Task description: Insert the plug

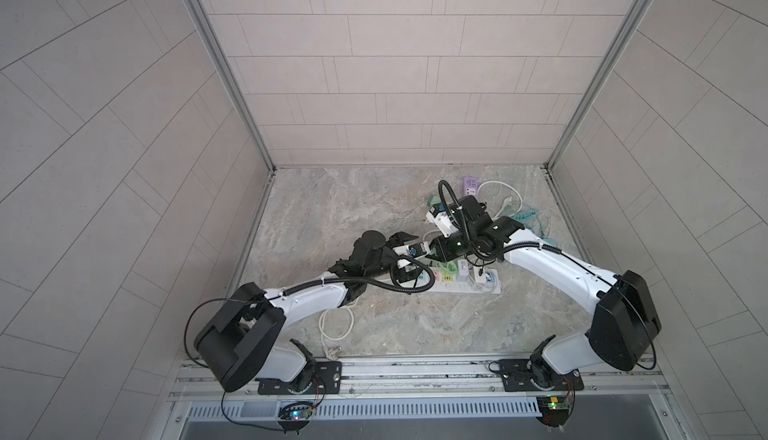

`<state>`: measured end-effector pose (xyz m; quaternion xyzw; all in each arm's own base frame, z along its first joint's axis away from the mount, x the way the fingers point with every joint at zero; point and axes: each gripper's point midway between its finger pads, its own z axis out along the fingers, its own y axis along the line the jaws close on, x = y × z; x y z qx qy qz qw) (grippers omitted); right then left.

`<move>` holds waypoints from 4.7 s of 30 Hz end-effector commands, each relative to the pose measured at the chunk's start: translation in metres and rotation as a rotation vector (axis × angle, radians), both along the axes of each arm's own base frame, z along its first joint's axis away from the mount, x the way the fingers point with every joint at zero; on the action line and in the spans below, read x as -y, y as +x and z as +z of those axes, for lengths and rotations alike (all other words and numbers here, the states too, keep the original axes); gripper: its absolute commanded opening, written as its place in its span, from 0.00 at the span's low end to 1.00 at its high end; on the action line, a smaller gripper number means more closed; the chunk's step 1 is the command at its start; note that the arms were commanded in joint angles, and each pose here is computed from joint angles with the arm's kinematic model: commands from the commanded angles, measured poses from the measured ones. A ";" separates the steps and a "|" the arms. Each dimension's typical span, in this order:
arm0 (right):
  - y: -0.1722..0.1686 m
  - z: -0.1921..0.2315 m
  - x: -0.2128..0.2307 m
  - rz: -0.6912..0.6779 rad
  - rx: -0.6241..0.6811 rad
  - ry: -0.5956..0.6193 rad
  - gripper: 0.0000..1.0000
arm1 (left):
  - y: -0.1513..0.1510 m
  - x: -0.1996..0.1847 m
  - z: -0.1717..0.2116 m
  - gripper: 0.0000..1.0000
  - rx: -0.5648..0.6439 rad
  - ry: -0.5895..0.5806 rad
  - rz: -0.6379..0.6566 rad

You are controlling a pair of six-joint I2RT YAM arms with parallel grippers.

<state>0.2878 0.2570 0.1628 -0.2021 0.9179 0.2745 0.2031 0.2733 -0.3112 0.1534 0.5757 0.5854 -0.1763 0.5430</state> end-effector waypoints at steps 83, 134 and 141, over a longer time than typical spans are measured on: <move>-0.015 0.089 0.070 -0.218 0.227 0.087 0.46 | 0.028 0.006 0.031 0.16 0.023 -0.159 0.210; -0.008 0.034 0.029 -0.241 0.248 0.042 0.04 | -0.005 -0.014 0.026 0.69 -0.123 -0.353 0.212; -0.047 -0.005 0.057 -0.260 0.167 -0.011 0.03 | 0.017 -0.042 -0.003 0.69 -0.117 -0.239 0.423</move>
